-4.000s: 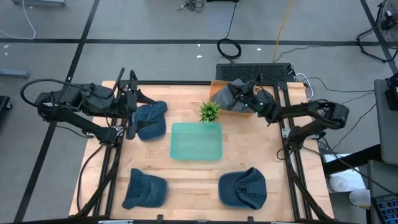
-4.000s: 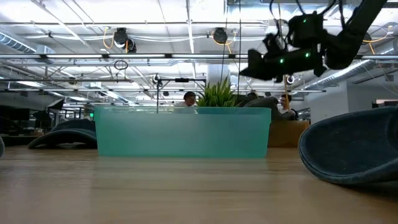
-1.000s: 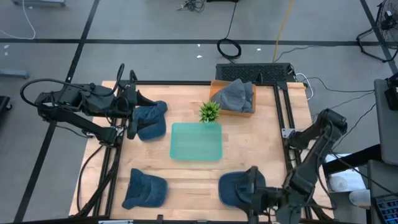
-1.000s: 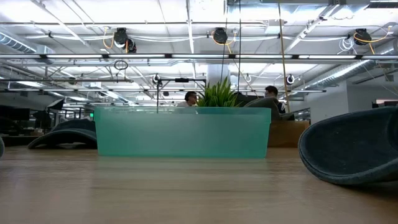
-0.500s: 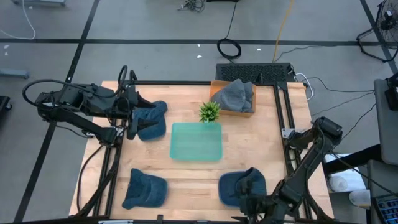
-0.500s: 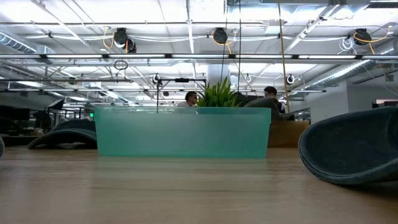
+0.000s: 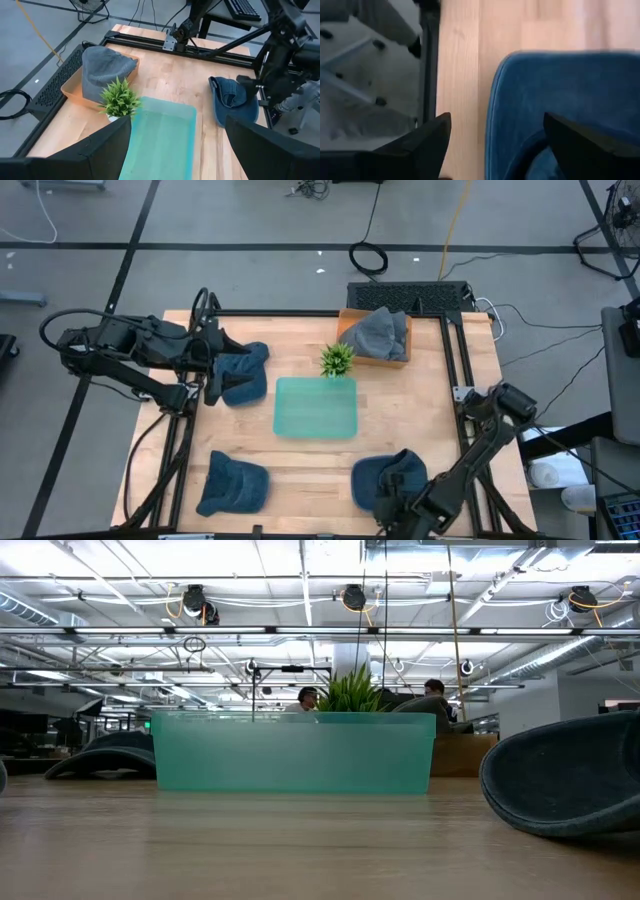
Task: Pick & Place hat
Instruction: Put the bottom right blue cap into the green bin
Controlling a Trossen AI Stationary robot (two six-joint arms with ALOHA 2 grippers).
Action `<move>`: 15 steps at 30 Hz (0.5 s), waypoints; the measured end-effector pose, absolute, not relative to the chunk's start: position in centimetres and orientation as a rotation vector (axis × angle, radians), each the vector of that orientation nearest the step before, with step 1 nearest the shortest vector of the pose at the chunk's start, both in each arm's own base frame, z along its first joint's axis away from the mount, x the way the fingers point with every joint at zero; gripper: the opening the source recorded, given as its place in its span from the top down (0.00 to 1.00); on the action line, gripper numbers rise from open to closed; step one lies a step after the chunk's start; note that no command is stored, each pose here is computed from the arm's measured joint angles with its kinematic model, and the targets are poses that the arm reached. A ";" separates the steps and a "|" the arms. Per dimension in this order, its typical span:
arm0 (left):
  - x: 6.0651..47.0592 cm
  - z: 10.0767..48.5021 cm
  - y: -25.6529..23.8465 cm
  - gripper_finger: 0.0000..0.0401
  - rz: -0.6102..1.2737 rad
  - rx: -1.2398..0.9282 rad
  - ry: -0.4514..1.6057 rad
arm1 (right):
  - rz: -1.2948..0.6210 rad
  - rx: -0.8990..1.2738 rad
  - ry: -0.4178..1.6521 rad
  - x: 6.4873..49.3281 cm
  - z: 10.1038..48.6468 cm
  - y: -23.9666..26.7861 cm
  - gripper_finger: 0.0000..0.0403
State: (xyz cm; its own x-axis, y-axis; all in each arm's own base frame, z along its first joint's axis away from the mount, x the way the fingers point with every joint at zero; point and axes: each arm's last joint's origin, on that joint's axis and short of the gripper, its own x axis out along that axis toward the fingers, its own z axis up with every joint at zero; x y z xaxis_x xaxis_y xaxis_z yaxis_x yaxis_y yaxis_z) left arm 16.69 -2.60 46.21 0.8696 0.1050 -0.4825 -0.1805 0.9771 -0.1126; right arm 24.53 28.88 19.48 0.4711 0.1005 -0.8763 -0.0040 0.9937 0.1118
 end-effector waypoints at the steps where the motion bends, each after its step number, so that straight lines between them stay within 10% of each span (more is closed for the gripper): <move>1: 16.7 46.2 -2.6 0.17 0.150 -0.156 0.495 | 0.065 0.102 1.103 24.8 18.9 28.9 0.26; 15: 16.6 46.0 -2.6 0.17 0.153 -0.152 0.517 | -0.017 0.003 1.151 25.8 16.0 28.3 0.57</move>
State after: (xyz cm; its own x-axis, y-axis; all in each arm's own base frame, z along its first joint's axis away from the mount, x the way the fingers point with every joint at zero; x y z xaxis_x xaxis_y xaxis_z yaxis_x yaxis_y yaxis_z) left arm 16.59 -2.58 46.00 0.8585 0.1069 -0.5015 -0.1834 0.9773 -0.1057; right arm 25.77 28.29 16.01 0.4078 -0.0119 -0.9130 0.0147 0.9999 -0.0064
